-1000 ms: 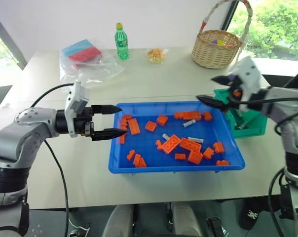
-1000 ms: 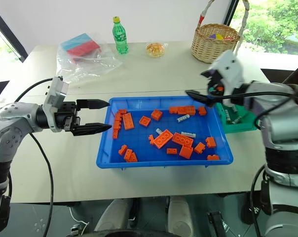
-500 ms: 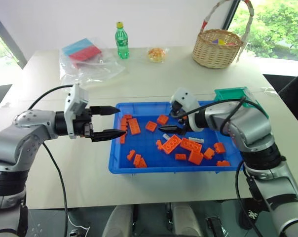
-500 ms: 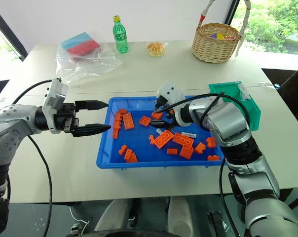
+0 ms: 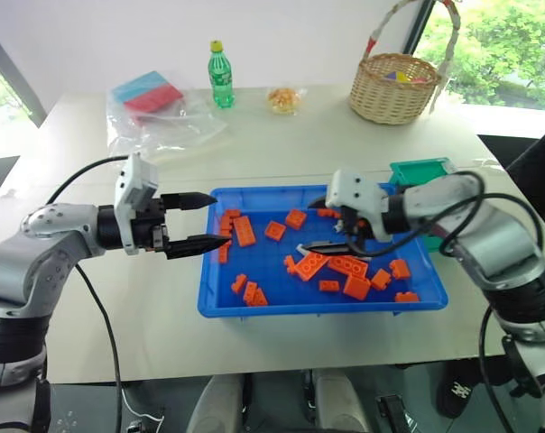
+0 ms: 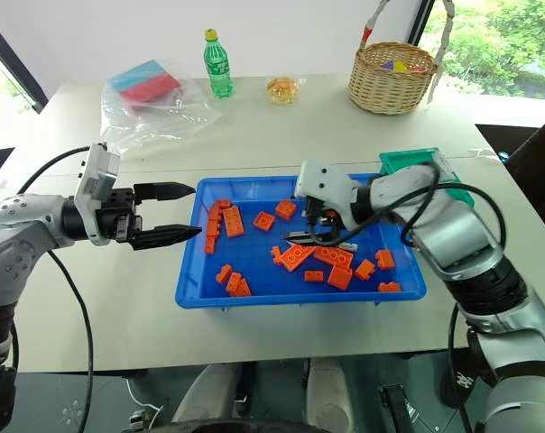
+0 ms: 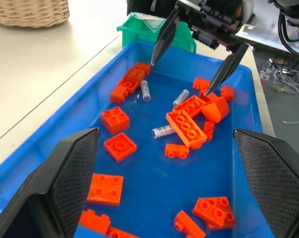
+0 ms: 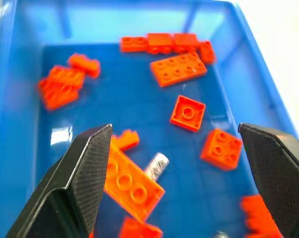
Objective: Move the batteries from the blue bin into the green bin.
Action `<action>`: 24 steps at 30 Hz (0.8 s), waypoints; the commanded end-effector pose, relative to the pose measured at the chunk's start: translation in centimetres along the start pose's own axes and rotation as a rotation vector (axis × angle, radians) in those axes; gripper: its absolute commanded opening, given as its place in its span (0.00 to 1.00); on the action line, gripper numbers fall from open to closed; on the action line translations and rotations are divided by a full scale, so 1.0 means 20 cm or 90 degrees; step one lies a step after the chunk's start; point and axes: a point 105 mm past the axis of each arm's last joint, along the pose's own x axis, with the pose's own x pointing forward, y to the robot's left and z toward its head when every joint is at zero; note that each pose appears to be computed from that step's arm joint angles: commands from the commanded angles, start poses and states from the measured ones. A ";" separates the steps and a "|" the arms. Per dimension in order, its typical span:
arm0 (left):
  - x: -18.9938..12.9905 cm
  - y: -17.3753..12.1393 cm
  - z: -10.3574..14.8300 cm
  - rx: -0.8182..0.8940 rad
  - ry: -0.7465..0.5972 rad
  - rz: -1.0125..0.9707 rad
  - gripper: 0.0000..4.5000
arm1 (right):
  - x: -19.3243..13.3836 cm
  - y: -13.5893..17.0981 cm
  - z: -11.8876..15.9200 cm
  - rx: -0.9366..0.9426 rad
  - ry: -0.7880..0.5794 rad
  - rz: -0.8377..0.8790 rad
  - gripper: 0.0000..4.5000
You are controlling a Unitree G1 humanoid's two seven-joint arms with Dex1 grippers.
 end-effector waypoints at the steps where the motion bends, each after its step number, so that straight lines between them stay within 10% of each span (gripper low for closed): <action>1: 0.00 0.01 0.05 0.028 -0.012 -0.001 1.00 | -0.04 -0.02 0.00 -0.082 0.002 0.043 0.97; 24: -0.03 -0.02 0.06 0.038 -0.012 0.022 1.00 | 0.23 0.07 -0.19 -0.228 0.065 0.318 0.97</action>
